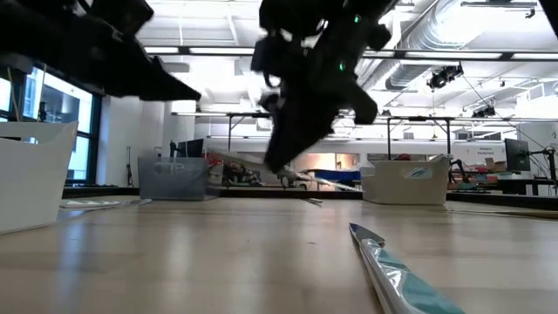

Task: Sort silverware by color (type)
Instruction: Put the top green table knife into the white bin

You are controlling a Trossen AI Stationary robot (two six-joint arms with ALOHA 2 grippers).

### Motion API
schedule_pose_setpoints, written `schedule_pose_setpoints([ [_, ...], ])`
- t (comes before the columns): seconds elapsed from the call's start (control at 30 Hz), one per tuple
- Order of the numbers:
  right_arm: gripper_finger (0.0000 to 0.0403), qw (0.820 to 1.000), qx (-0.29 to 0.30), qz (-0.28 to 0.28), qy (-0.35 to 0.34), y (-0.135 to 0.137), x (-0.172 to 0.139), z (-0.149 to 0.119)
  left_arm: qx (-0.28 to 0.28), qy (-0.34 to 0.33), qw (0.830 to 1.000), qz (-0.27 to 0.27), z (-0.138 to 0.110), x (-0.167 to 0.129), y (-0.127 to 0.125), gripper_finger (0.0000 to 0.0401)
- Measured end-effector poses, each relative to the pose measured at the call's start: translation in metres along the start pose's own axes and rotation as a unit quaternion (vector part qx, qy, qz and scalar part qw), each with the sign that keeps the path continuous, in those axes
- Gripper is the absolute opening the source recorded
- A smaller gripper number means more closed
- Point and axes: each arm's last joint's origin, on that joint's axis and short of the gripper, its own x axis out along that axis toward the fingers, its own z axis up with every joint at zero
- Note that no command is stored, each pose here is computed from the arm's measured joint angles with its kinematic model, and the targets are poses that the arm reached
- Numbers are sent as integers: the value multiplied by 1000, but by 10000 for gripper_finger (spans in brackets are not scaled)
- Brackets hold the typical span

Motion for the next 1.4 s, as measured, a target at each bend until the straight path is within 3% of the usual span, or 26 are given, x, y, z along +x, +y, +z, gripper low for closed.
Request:
schedule_pose_setpoints([
  [0.17, 12, 998, -8, -39, -55, -1, -27, 9, 4, -13, 1000, -17, 6, -10, -4, 145],
  [0.33, 12, 984, -13, -84, -158, 10, -43, -11, 16, -37, 999, -21, 13, -18, -8, 145],
  [0.5, 12, 931, -63, -168, -316, 21, -62, -24, 12, -85, 996, -19, 23, -19, -7, 145],
  [0.6, 12, 905, -91, -204, -363, 23, -68, -27, 10, -116, 993, -15, 29, -17, -6, 146],
  [0.77, 12, 882, -113, -229, -397, 22, -70, -22, 19, -135, 991, -10, 41, -10, -6, 158],
  [1.1, 12, 876, -124, -234, -404, 21, -70, -21, 84, -175, 981, 6, 85, 8, -15, 196],
  [1.4, 12, 870, -132, -242, -410, 21, -71, -20, 131, -176, 976, -1, 95, 25, -24, 182],
])
